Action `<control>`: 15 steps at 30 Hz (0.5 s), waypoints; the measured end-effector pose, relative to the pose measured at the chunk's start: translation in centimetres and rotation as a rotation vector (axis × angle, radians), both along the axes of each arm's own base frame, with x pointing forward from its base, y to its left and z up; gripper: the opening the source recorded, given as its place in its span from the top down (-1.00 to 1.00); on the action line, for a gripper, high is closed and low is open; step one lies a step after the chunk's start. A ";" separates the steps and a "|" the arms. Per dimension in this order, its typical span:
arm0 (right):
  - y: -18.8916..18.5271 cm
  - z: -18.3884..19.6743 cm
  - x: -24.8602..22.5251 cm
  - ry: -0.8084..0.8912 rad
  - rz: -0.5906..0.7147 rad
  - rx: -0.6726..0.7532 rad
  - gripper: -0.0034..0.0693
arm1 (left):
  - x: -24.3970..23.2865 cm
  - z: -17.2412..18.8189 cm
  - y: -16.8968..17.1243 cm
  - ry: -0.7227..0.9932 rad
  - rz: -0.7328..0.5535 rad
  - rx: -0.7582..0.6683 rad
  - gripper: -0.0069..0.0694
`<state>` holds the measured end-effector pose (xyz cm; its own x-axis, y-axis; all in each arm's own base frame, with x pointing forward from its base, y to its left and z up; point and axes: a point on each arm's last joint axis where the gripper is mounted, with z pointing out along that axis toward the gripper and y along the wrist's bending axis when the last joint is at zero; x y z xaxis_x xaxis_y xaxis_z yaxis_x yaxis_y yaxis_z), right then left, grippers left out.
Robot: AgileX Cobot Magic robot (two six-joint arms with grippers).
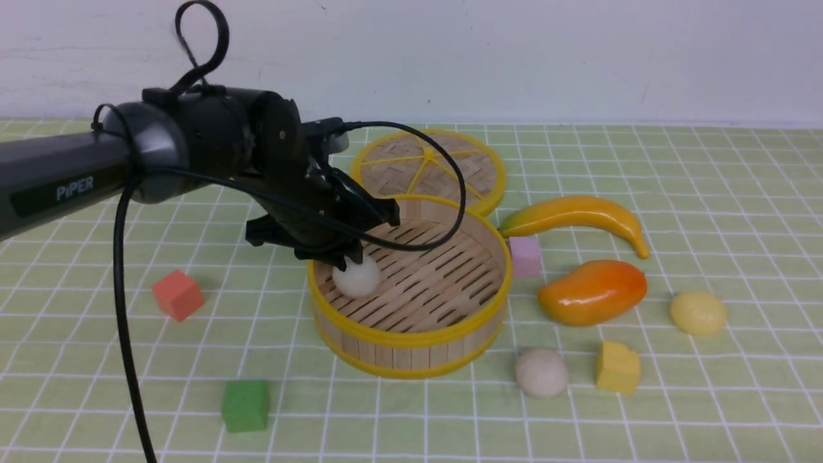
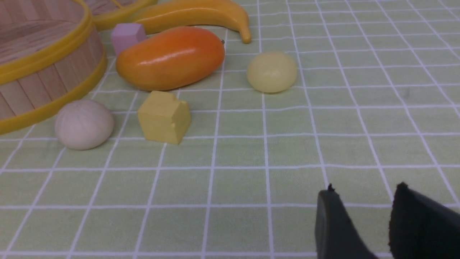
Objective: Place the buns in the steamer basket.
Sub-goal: Use the left arm to put the steamed stuffed bun into the steamer, then use the right arm to grab a steamed stuffed bun
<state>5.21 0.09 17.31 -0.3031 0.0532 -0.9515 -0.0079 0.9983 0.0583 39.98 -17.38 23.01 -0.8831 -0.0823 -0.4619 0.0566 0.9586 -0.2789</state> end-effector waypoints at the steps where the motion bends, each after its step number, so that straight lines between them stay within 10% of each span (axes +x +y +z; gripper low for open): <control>1: 0.0 0.0 0.0 0.000 0.000 0.000 0.25 | 0.0 0.0 0.0 0.000 0.000 0.000 0.23; 6: 0.0 0.0 0.0 0.000 0.000 0.000 0.25 | -0.8 1.2 0.2 0.024 -0.008 0.009 -0.19; 15: 0.0 0.0 0.0 0.000 0.000 0.000 0.25 | -4.3 9.2 2.3 -0.125 -0.032 0.049 -0.28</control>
<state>5.21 0.09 17.31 -0.3031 0.0532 -0.9515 -0.0079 0.9983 0.0583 35.71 -15.06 32.24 -0.8200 -0.0299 -0.5716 0.1186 0.9681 -0.2207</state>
